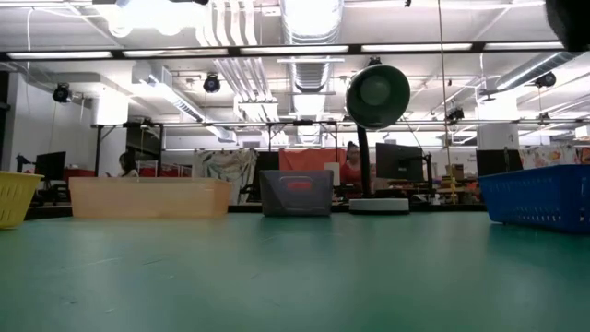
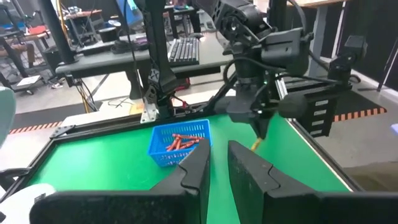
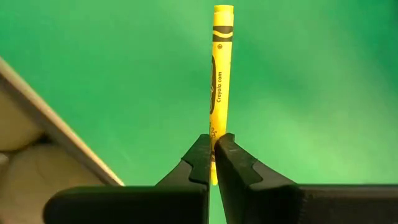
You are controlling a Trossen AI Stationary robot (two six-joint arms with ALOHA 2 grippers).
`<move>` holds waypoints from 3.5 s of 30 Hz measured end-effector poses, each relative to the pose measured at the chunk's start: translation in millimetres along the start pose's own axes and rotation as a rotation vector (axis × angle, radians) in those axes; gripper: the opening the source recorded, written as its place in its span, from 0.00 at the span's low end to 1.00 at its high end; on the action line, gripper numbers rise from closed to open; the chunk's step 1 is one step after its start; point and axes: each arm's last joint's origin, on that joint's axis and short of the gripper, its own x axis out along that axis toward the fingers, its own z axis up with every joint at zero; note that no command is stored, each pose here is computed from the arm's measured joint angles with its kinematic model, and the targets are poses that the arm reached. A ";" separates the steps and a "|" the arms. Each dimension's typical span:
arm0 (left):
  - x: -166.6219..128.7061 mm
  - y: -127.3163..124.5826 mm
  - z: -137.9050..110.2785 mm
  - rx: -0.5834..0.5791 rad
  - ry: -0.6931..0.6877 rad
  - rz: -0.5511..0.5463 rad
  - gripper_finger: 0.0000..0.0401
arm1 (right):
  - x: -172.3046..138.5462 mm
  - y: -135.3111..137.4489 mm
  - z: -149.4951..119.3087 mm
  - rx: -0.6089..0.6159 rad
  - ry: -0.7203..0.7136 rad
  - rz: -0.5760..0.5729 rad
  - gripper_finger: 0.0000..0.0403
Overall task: Sort crayons
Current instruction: Put the green crayon into the orange bin, then return to Home Position
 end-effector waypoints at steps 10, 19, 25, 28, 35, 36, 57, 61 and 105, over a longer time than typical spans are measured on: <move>-31.2 6.1 15.4 -0.016 -0.046 -0.001 0.10 | -12.7 17.8 50.8 -0.161 -0.242 0.141 0.02; -59.5 5.0 12.7 -0.053 -0.080 -0.030 0.10 | -28.8 12.0 146.7 -0.337 -0.512 0.242 0.02; -74.9 7.0 -0.3 -0.081 -0.094 -0.026 0.10 | -51.9 -1.7 206.6 -0.392 -0.746 0.283 0.02; -84.4 9.1 -3.2 -0.088 -0.122 -0.024 0.10 | -64.1 -9.4 228.8 -0.414 -0.855 0.289 0.02; -110.0 15.3 -0.7 -0.097 -0.217 -0.018 0.10 | -90.2 -27.4 267.0 -0.426 -1.092 0.299 0.02; -113.0 16.0 -1.0 -0.093 -0.231 -0.016 0.10 | -93.1 -30.0 270.9 -0.430 -1.119 0.295 0.02; -151.9 25.3 -0.7 -0.088 -0.467 0.012 0.10 | -97.8 -25.7 348.1 -0.501 -1.419 0.215 0.02; -155.8 26.3 -0.5 -0.091 -0.478 0.013 0.10 | -93.6 -17.1 368.2 -0.527 -1.444 0.183 0.02; -164.2 27.8 -5.7 -0.097 -0.488 0.013 0.10 | -56.9 -7.8 439.4 -0.497 -1.306 -0.110 0.34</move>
